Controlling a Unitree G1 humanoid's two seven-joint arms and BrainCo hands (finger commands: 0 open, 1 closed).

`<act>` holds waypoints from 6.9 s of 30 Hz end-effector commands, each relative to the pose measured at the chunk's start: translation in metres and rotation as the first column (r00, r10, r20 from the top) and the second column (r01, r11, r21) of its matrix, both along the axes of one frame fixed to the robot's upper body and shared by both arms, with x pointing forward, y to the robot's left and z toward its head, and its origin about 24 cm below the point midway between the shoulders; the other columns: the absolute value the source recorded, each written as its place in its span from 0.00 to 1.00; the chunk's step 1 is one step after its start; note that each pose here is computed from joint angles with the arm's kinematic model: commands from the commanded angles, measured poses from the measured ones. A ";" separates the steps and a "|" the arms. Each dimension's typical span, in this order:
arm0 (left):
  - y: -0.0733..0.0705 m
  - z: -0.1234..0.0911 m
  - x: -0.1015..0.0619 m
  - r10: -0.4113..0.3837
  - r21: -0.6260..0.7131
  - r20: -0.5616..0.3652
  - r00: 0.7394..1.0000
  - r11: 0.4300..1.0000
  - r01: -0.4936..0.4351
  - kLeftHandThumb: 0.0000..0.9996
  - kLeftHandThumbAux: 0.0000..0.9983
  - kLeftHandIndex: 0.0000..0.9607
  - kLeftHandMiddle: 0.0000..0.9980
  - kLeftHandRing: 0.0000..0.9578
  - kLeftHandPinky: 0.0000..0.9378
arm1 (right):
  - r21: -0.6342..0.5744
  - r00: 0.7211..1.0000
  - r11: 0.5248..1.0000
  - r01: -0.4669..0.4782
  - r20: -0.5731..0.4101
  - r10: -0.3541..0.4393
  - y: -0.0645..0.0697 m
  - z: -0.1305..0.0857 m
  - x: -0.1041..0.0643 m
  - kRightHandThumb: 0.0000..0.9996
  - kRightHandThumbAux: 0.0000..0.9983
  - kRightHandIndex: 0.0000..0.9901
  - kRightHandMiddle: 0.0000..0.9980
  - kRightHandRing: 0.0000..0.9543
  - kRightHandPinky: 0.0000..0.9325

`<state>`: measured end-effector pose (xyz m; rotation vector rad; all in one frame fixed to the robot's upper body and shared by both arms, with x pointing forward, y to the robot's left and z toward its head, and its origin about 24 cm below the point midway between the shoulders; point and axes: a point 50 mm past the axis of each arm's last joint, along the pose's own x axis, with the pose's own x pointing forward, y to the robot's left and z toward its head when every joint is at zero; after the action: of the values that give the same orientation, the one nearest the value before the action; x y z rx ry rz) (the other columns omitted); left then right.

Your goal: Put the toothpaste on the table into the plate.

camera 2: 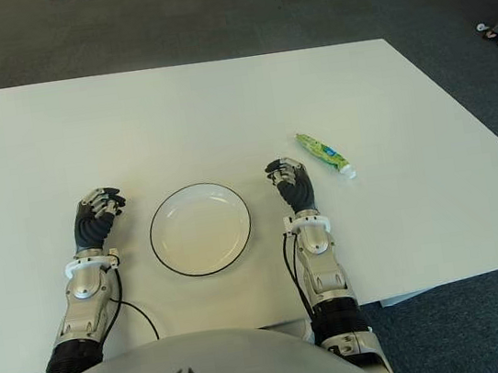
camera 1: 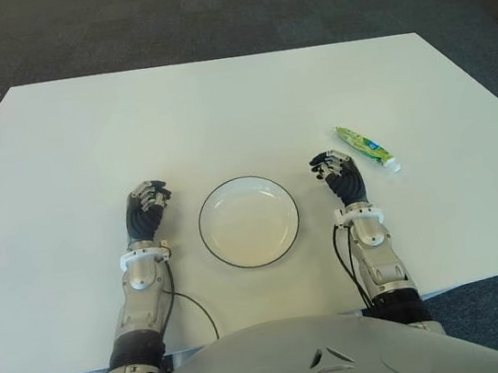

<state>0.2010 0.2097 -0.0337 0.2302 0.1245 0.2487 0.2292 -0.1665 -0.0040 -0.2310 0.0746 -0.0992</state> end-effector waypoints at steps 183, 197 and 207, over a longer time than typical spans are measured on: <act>-0.012 -0.001 -0.004 0.014 -0.039 -0.022 1.000 0.999 -0.015 0.71 0.72 0.44 0.52 0.53 0.52 | -0.809 0.896 0.585 -0.064 -0.305 -0.324 -0.067 0.008 0.093 0.16 0.49 0.00 0.00 0.00 0.00; -0.012 0.000 -0.004 0.011 -0.020 -0.011 1.000 1.000 -0.012 0.71 0.72 0.44 0.52 0.53 0.52 | -0.785 0.924 0.618 -0.048 -0.270 -0.271 -0.061 0.020 0.091 0.14 0.50 0.00 0.00 0.00 0.00; -0.012 0.000 -0.003 0.015 -0.019 -0.014 1.000 1.000 -0.015 0.71 0.72 0.44 0.52 0.53 0.52 | -0.766 0.941 0.637 -0.092 -0.275 -0.195 -0.061 0.028 0.088 0.12 0.50 0.00 0.00 0.00 0.00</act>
<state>0.1962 0.1975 -0.0320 0.2004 0.1312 0.2512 0.3192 -0.2255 0.0229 -1.1421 0.3881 -0.1697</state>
